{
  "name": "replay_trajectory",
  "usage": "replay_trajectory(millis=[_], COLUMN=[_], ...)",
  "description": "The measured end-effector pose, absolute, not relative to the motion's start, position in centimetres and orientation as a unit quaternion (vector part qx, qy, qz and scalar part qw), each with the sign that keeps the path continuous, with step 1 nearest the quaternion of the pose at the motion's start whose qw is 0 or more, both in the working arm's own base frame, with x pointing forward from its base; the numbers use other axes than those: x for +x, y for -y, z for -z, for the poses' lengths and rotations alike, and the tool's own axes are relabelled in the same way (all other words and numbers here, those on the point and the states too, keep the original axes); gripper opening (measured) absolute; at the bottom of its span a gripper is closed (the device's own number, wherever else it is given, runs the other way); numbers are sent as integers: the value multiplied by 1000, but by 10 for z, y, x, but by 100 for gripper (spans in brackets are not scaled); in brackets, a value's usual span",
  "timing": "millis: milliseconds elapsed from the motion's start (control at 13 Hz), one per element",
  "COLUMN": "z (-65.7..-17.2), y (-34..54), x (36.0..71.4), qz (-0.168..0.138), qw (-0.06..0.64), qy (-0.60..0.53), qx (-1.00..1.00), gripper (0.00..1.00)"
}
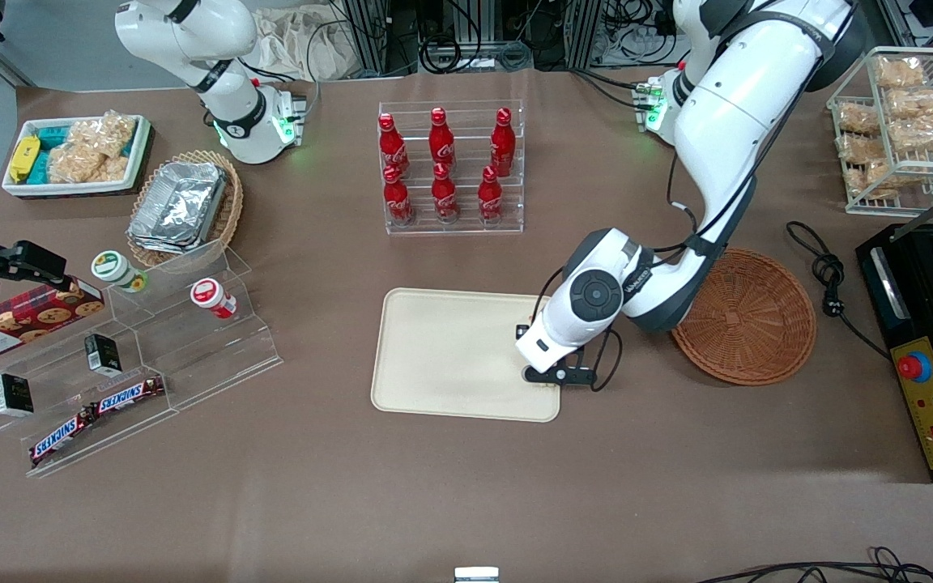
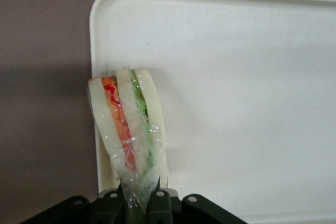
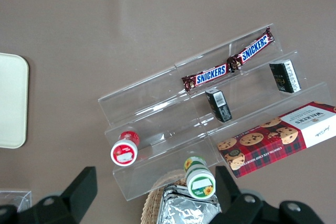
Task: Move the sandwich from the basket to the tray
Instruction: 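Lower the sandwich onto the tray and open the left gripper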
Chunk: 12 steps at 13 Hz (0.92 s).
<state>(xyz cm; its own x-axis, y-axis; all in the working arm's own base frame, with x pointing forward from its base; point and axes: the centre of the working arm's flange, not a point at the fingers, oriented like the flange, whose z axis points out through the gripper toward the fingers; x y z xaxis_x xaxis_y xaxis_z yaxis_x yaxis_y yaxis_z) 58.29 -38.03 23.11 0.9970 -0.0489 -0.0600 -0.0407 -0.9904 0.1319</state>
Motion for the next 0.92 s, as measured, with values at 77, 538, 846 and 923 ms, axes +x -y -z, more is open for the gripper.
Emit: replay_trajectory(millis=[77,538,846,923], z=[-233,-233,-251,-272], y=[384,388,376,366], x=[582,583,587,591], qz=[28,21,52,63], qw=[68,73,40,22], qy=[23,23,21,19], qx=[997,997,998,998], gripper=[16,32,76,85])
